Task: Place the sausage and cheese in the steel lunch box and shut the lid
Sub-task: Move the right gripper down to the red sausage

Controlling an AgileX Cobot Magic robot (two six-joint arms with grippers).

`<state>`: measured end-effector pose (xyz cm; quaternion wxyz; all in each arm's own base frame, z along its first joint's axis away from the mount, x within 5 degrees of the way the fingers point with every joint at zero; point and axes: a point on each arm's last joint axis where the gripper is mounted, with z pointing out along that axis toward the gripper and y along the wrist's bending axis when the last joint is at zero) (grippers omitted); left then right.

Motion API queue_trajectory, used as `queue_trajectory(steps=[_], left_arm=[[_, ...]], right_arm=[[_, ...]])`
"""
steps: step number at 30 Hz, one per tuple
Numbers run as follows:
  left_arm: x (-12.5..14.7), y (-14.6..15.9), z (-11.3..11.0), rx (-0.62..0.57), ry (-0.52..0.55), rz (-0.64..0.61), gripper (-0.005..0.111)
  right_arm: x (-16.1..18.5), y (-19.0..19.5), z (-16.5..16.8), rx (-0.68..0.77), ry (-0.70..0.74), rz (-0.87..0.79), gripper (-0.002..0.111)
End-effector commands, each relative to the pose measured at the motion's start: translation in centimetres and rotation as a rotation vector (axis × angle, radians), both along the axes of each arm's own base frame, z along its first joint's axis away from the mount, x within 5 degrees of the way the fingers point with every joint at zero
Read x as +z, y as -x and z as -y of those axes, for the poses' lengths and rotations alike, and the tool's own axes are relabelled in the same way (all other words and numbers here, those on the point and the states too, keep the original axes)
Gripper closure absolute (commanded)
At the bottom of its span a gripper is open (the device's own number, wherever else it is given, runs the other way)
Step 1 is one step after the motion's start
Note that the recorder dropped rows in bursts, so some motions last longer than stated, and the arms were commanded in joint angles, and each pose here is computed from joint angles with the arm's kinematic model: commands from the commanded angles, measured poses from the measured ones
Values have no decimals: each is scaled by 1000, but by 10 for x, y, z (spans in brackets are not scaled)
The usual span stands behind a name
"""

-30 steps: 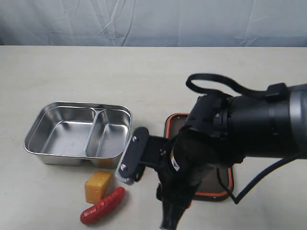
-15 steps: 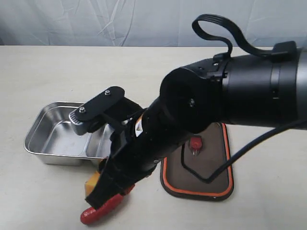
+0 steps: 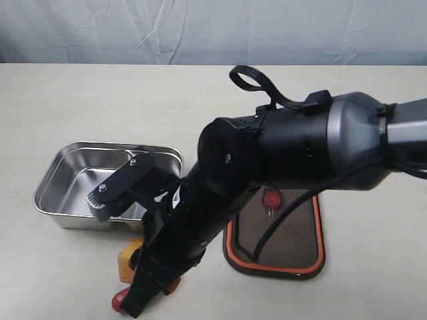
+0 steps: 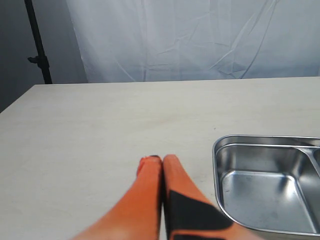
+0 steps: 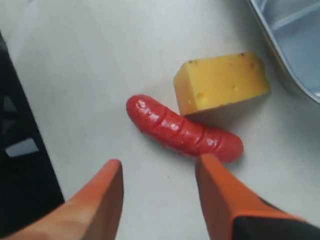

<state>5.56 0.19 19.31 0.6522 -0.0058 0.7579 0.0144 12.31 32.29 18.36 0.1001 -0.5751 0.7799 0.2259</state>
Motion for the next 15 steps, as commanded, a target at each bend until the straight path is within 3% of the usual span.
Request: queue_trajectory(steps=[1, 2, 3, 9, 15], left_arm=[[-2, 0, 0, 6, 0, -2, 107], [-2, 0, 0, 6, 0, -2, 107], [-2, 0, 0, 6, 0, -2, 107], [-2, 0, 0, 6, 0, -2, 107], [-2, 0, 0, 6, 0, -2, 107]], right_arm=[[-2, -3, 5, 242, 46, 155, 50], [-3, -2, 5, 286, 65, 198, 40], [-3, 0, 4, 304, 66, 218, 38], [-3, 14, -9, 379, 20, 323, 42], [-45, 10, -17, 382, 90, 293, 42]])
